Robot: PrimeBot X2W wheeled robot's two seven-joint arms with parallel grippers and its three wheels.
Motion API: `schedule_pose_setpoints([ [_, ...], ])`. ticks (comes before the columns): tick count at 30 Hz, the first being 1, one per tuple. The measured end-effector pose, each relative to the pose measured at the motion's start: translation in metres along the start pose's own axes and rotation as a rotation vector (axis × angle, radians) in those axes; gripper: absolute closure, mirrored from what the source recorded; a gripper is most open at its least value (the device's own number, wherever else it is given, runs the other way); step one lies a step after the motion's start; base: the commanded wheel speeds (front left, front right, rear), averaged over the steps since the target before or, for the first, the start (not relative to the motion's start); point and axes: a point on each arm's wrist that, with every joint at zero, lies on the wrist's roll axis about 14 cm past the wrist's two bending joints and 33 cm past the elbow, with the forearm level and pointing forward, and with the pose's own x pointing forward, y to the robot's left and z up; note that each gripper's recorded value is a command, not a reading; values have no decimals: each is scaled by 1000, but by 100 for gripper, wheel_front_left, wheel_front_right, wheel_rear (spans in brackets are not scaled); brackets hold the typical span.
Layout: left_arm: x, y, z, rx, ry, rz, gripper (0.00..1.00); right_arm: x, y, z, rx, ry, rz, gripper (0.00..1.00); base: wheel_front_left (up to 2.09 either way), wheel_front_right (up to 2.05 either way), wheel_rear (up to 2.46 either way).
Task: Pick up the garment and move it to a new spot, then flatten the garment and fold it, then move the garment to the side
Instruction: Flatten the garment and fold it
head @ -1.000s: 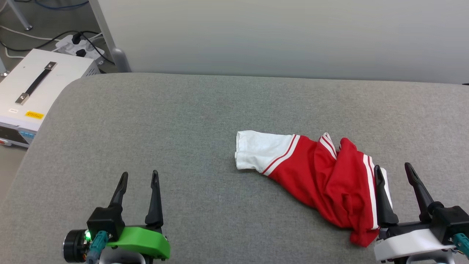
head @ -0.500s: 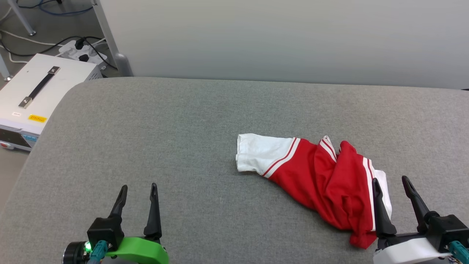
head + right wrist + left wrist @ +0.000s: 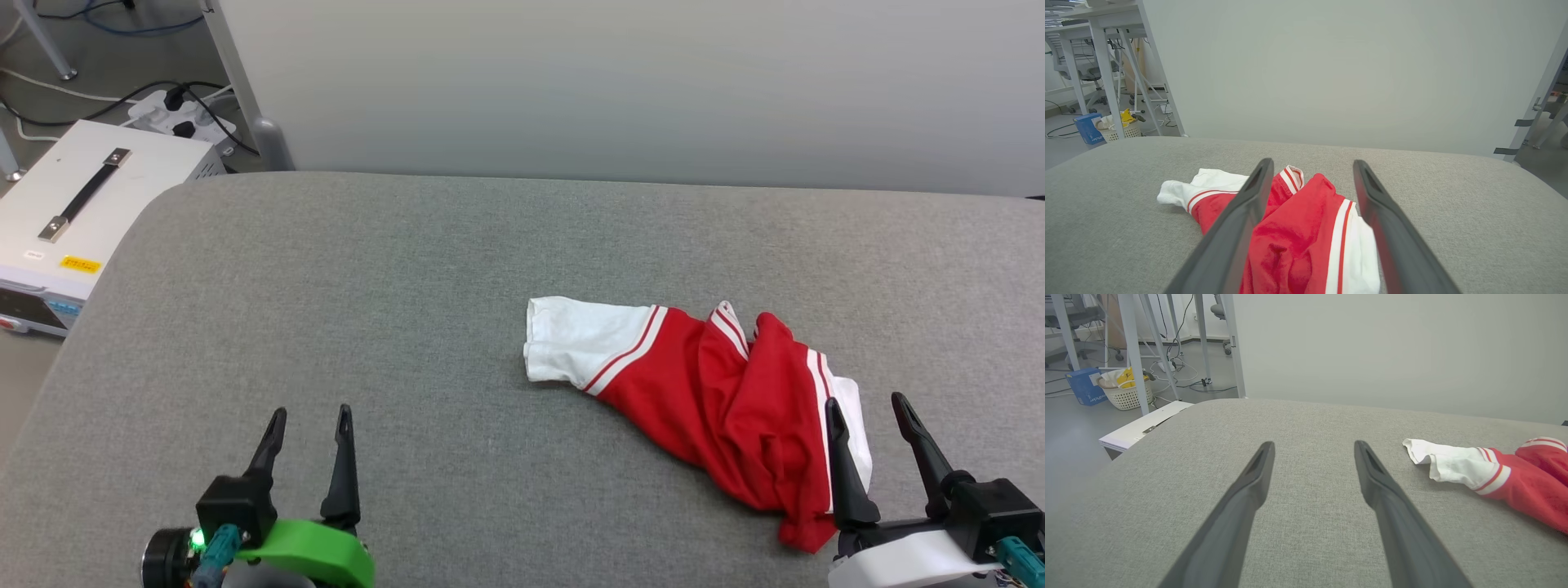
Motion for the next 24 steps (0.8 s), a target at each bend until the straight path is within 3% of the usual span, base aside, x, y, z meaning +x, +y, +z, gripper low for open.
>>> schedule_pose_setpoints([
  [16,137,-82,69,181,-165,-368,0,25,-4,-8,3,6,-5,0,0,0,0],
  [20,167,-109,71,191,-118,-466,0,28,-12,-12,-2,16,-26,0,0,0,0],
  [24,190,-135,54,198,46,-550,0,32,-20,-16,-8,26,-47,0,0,0,0],
])
